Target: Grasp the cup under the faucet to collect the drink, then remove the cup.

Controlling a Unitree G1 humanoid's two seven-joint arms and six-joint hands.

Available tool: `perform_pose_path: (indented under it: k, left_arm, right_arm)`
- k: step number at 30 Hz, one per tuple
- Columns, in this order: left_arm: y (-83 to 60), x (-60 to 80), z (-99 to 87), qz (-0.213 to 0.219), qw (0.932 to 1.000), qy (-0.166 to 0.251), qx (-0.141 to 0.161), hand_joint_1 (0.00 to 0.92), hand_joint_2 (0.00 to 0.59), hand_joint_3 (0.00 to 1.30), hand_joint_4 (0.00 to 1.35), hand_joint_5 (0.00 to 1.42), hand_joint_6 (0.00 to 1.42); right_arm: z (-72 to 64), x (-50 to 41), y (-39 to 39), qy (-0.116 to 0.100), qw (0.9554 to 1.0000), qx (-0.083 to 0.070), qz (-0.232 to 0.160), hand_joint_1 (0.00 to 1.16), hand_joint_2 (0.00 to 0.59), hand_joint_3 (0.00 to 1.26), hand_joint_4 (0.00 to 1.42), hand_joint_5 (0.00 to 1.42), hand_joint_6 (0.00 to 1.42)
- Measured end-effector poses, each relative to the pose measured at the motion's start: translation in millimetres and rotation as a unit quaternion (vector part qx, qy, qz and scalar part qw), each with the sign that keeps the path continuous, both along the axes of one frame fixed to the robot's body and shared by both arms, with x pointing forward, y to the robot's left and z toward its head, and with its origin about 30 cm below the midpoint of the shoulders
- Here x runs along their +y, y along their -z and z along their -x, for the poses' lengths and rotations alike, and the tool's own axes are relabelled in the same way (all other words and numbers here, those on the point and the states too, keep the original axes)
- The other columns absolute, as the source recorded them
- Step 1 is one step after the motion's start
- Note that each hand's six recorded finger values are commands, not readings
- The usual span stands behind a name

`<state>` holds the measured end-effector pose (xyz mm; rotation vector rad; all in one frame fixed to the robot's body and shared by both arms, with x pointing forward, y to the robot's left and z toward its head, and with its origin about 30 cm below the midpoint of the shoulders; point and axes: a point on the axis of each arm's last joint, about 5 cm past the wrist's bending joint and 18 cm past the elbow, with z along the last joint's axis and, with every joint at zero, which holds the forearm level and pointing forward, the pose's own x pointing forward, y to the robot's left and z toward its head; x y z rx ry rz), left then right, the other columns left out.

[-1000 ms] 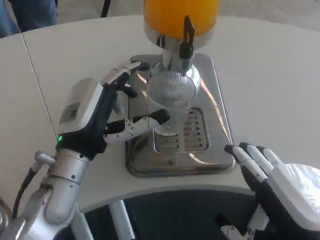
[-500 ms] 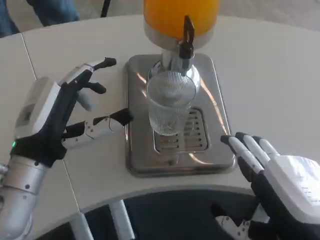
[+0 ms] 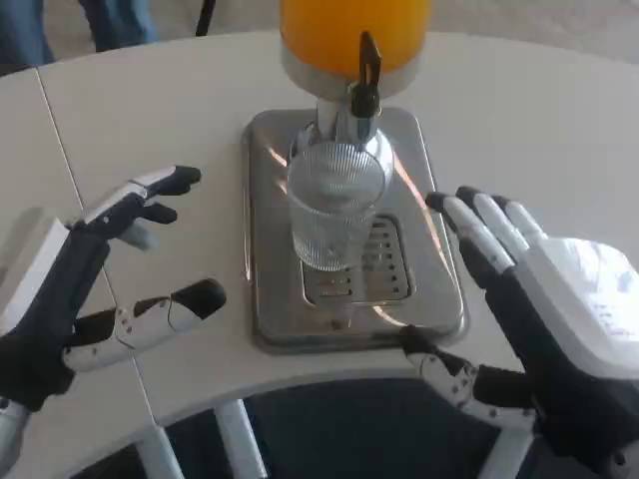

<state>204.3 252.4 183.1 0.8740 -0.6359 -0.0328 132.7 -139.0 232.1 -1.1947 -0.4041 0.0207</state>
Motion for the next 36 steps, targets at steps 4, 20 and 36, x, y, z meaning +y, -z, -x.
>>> perform_pose_path:
  k: [4,20,36]
  left_arm:
    - [-0.8,4.6,9.7,-0.019,0.9998,0.000,0.010,0.077,0.103,0.26,0.16,0.26,0.37]
    - [3.1,12.3,42.6,-0.094,0.9952,0.016,0.021,0.061,0.108,0.17,0.05,0.15,0.27]
    - [1.6,17.4,51.7,-0.114,0.9930,0.008,0.029,0.061,0.108,0.16,0.04,0.14,0.27]
  right_arm:
    - [-10.7,1.9,-6.4,-0.010,0.9997,-0.017,-0.014,0.53,0.400,0.05,0.00,0.00,0.13]
    - [-36.3,14.5,-29.4,-0.031,0.9941,-0.094,-0.045,0.52,0.406,0.05,0.00,0.00,0.10]
    - [-56.1,12.1,-35.6,-0.010,0.9858,-0.158,-0.055,0.51,0.414,0.04,0.00,0.00,0.05]
